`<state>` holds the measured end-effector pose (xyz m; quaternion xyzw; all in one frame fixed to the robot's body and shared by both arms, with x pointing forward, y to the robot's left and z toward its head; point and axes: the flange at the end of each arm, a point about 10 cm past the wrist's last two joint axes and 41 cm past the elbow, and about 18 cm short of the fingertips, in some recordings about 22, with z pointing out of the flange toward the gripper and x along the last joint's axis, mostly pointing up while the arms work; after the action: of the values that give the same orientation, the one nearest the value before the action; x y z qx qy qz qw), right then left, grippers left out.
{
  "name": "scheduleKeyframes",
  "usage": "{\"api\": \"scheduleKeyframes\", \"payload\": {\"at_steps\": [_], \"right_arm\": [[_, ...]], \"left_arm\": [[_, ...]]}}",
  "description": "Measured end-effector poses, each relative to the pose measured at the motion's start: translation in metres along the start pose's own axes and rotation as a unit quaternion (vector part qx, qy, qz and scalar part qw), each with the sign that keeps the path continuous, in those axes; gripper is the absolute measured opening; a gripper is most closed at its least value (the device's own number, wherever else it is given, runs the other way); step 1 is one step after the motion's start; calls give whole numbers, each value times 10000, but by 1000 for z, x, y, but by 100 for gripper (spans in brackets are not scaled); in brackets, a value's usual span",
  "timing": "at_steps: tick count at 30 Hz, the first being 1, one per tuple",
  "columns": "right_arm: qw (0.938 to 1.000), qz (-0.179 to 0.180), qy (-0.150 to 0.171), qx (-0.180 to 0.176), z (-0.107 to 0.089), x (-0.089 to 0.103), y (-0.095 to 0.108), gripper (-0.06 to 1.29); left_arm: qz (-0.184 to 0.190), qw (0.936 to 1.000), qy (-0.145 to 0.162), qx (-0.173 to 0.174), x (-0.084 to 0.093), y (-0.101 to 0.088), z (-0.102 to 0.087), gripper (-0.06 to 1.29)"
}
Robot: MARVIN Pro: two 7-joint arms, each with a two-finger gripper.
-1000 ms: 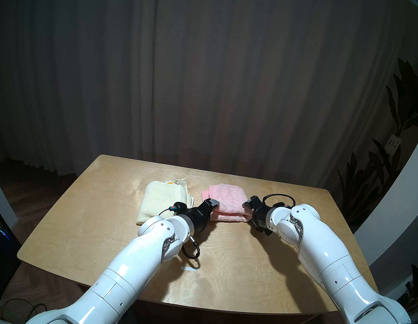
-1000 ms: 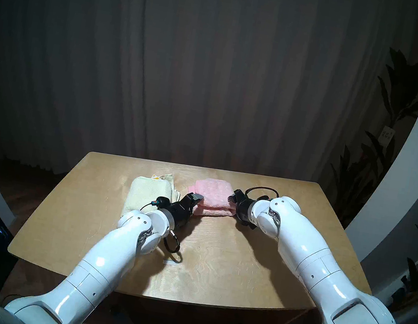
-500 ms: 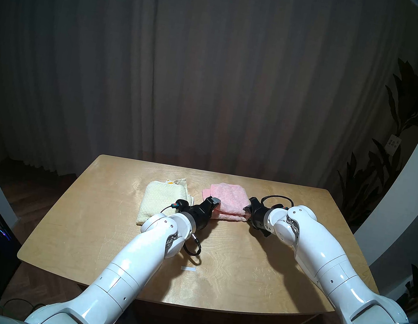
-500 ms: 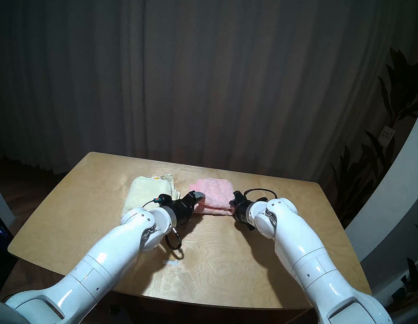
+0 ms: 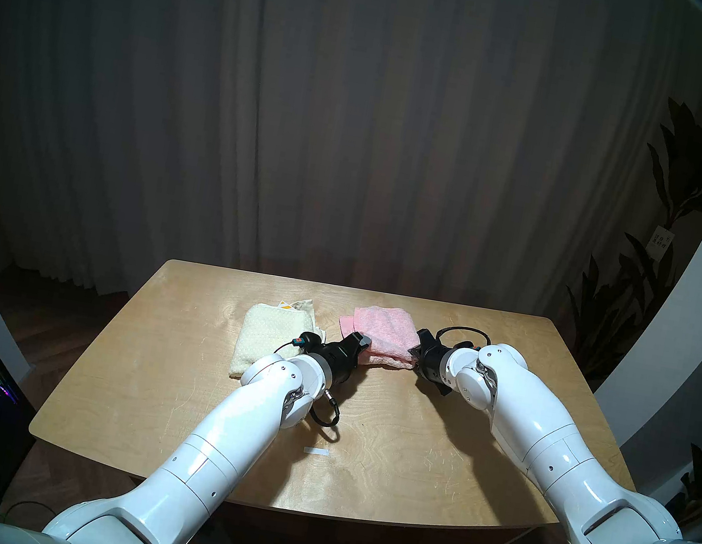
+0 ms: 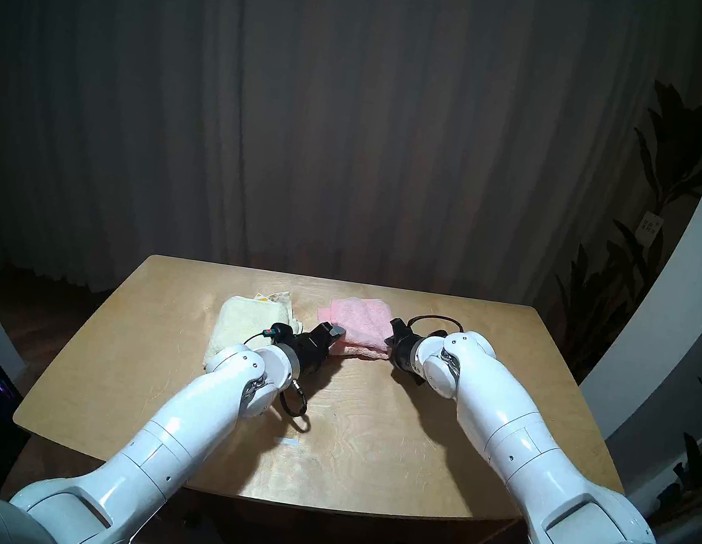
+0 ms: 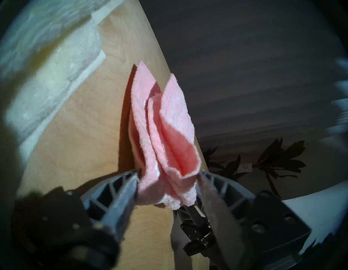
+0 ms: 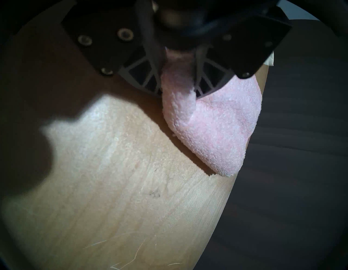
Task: Fold each towel twice and stack them on table
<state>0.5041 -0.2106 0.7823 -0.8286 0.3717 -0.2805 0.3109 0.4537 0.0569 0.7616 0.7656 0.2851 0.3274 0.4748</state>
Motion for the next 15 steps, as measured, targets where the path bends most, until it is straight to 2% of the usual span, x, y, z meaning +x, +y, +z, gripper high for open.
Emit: {"api": "scheduleKeyframes", "payload": {"at_steps": [3, 5, 8, 11, 12, 15], "right_arm": [[10000, -6, 1, 7, 1, 0, 0, 34], [10000, -12, -3, 11, 1, 0, 0, 34], [10000, -19, -5, 16, 1, 0, -1, 33], [10000, -26, -4, 18, 1, 0, -1, 33], [10000, -27, -4, 19, 1, 0, -1, 33], [10000, -30, -4, 19, 2, 0, -1, 31]], "left_arm": [[45, 10000, -21, 24, 0, 1, 1, 87], [69, 10000, -29, 40, 0, 1, 1, 85], [95, 9999, -34, 58, -1, 1, 1, 61], [118, 9999, -40, 74, -1, 1, 2, 7], [124, 9999, -42, 79, -1, 2, 2, -2], [136, 9999, -46, 88, -1, 2, 2, -3]]}}
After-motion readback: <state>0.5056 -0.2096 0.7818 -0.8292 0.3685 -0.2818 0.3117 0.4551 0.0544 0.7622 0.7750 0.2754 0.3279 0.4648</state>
